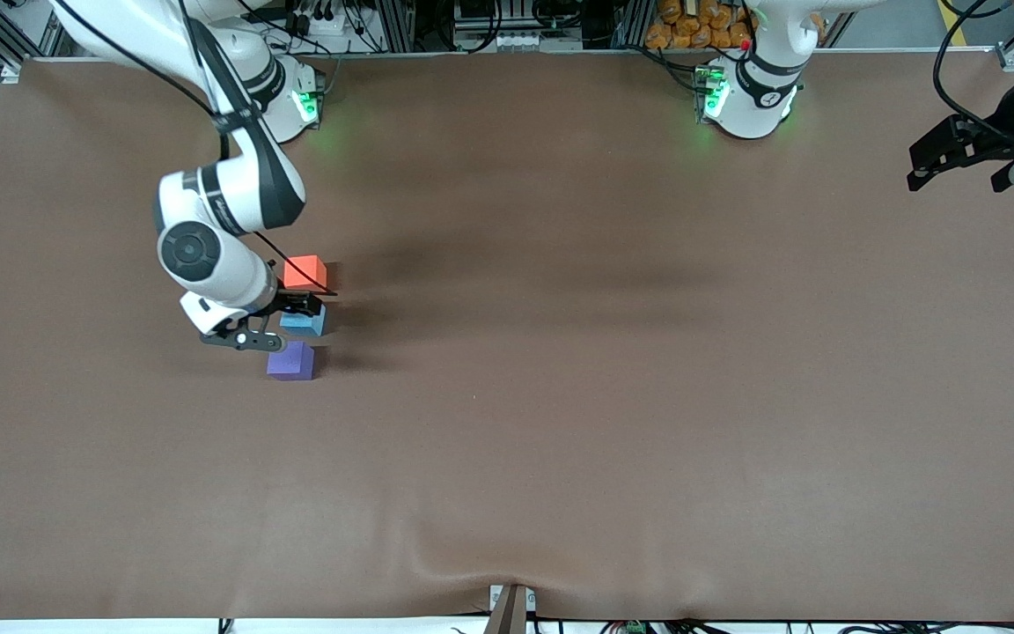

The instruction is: Place blue block between orange and purple blocks

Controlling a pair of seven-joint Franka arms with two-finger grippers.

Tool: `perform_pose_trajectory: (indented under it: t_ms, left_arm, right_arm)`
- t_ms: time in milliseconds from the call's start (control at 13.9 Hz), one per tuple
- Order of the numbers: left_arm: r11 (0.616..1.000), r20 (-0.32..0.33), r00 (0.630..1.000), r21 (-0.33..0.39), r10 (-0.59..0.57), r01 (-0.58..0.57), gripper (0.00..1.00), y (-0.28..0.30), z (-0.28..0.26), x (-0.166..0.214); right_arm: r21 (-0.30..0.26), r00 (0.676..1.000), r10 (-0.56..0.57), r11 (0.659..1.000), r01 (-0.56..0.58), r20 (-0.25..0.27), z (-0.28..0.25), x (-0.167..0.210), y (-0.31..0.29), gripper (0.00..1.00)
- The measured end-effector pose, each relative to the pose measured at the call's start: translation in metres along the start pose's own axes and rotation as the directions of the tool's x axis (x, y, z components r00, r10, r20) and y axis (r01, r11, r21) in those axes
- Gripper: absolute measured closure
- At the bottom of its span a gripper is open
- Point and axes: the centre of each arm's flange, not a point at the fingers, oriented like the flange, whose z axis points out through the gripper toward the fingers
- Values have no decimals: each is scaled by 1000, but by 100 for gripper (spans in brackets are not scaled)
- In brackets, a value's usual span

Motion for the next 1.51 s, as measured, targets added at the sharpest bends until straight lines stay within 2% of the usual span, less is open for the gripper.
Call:
perform_pose_trajectory:
  t_ms: [215, 502, 717, 789, 1004, 1147, 1291, 1506]
  left_arm:
    - [1000, -1, 1000, 0, 0, 0, 0, 0, -1, 0]
    - [1000, -3, 1000, 0, 1, -1, 0, 0, -2, -1]
    - [1000, -4, 1000, 0, 2, -2, 0, 1, -2, -1]
    - [1000, -6, 1000, 0, 2, -2, 0, 1, -3, -1]
    - [1000, -12, 1000, 0, 3, -3, 0, 2, -6, -1]
    - [1000, -13, 1000, 0, 3, -3, 0, 2, -6, -1]
    - [1000, -13, 1000, 0, 3, -3, 0, 2, -6, -1]
    - [1000, -11, 1000, 0, 2, -2, 0, 1, -6, -1]
  right_arm:
    - [13, 999, 18, 1000, -18, -26, -62, 16, 11, 0]
    - [45, 997, -37, 998, 40, -70, -139, 45, 94, 0]
    - [47, 985, -108, 992, 115, -135, -200, 31, 154, 0]
    - [47, 985, -114, 992, 121, -132, -220, 18, 164, 0]
    - [49, 992, -109, 992, 113, -70, -297, -26, 181, 0]
    - [58, 993, -106, 992, 109, -56, -338, -48, 187, 0]
    - [89, 993, -99, 991, 104, -57, -351, -55, 189, 0]
    - [152, 999, -22, 988, 28, -43, -346, -49, 192, 0]
